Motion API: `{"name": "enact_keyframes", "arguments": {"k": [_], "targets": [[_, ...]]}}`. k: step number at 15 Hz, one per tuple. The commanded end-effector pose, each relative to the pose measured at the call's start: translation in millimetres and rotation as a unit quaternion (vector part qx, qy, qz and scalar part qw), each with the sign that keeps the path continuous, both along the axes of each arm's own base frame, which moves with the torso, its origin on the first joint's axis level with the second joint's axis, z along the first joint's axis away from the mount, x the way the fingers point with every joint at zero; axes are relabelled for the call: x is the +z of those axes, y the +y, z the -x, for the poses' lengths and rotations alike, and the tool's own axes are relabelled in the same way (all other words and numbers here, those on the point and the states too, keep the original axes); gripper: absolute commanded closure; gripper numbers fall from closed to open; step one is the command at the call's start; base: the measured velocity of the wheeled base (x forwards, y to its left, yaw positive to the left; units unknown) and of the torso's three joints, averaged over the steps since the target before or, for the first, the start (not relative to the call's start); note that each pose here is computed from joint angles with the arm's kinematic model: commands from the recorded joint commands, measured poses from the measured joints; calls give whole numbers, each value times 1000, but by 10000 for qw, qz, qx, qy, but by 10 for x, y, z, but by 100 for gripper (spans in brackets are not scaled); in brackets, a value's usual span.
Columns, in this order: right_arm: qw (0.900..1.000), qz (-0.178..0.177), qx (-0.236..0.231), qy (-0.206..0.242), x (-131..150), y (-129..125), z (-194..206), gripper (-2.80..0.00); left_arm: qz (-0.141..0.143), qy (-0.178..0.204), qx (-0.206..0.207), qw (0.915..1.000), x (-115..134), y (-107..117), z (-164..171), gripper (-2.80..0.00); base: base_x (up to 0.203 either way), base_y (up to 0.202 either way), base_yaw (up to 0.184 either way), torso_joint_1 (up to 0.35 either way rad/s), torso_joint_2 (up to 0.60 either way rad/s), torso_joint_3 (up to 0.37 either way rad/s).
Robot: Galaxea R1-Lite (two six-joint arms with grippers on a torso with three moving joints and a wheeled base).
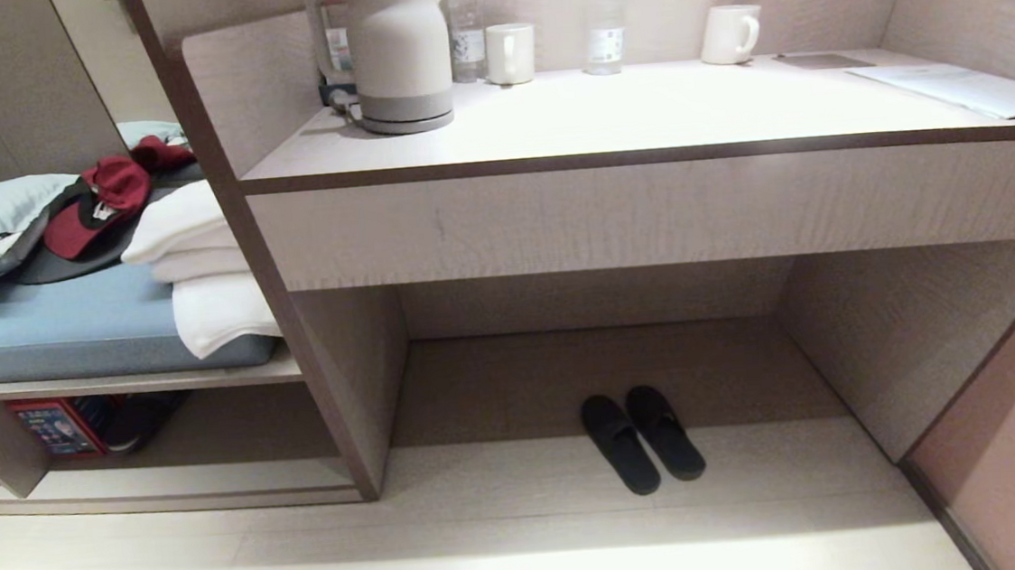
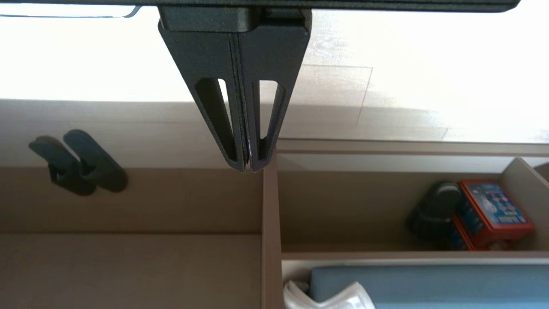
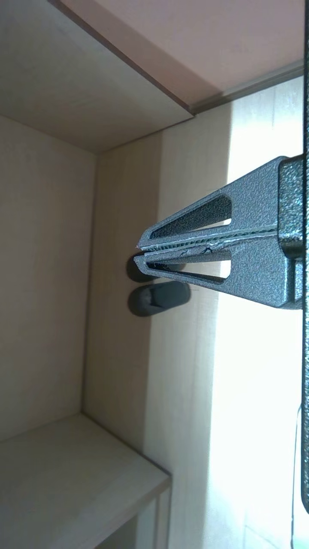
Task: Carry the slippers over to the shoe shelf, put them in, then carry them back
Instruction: Pick up the slippers on the floor
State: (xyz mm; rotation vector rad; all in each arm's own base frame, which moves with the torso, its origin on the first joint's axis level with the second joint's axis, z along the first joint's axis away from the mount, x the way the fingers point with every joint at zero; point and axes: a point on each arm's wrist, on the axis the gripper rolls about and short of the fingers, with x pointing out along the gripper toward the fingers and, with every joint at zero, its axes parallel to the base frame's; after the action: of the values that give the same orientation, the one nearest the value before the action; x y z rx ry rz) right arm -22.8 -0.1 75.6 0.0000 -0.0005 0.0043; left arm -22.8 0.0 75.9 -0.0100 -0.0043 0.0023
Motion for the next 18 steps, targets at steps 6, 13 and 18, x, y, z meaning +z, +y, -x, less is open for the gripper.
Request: {"name": "enact_keyframes", "arguments": {"k": [6, 13, 18], "targets": [[10000, 0, 2, 2, -4, 0, -1, 0, 4, -2, 3, 10000, 0, 0, 0, 0, 0, 0, 0, 3, 5, -197], [10000, 0, 2, 2, -4, 0, -1, 0, 4, -2, 3, 10000, 0, 0, 0, 0, 0, 0, 0, 3, 2, -197], [10000, 0, 2, 10, -5, 0, -1, 0, 4, -2, 3, 10000, 0, 0, 0, 0, 0, 0, 0, 4, 3, -193]]}}
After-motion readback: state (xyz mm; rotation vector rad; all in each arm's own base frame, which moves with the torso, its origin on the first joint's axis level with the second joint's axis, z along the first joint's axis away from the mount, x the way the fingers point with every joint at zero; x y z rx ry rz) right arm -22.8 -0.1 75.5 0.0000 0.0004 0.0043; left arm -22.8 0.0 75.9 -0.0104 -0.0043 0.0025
